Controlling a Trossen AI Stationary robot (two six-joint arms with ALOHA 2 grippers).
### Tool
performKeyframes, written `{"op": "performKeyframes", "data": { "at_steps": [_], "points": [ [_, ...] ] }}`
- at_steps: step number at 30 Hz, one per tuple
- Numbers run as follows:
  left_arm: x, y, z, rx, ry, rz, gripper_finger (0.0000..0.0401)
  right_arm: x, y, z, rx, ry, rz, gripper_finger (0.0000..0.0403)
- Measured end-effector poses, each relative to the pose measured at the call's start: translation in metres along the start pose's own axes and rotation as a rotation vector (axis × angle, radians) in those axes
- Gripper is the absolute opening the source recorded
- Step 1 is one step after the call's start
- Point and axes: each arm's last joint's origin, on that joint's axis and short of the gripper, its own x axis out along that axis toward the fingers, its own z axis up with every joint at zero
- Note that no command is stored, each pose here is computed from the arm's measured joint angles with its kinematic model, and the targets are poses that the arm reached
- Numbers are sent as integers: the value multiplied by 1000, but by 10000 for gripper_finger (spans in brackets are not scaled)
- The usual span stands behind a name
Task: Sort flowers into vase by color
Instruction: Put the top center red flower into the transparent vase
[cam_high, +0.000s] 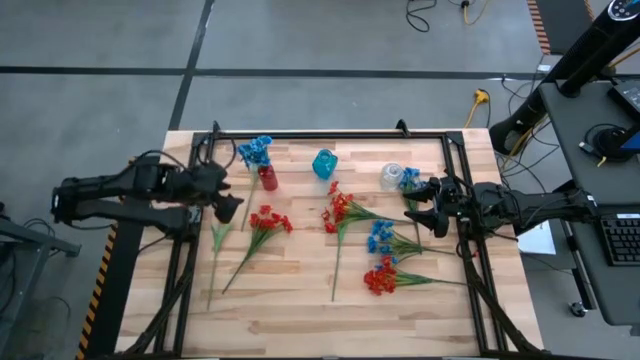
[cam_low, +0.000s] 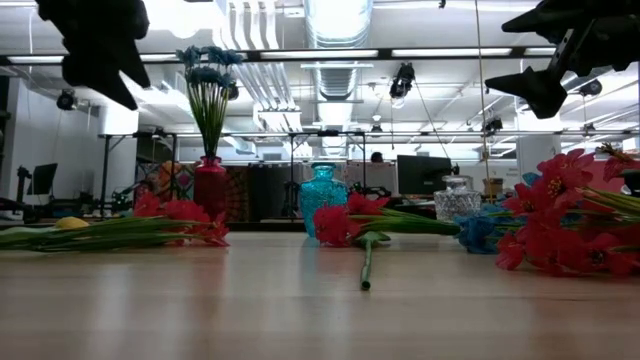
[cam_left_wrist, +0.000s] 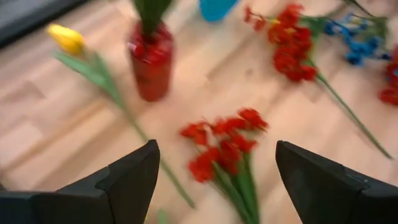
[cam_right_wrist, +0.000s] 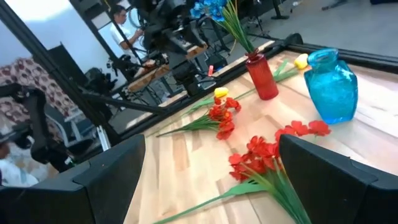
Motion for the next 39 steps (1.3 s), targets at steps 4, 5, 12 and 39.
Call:
{"op": "performKeyframes", "data": {
  "at_steps": [4,5,12,39],
  "points": [
    [-2,-16,-12,34,18,-58,302,0,0,0,0,-4,-6,361],
    [-3,-21,-16,48,18,-69,302,0,0,0,1,-8,-10,361],
    [-11,-53,-44,160,-56,-136,302,0,-3,4,109,-109,-132,361],
    [10,-109,-85,360,-139,-112,302,118,51,22,-262,673,-381,361]
  ]
}}
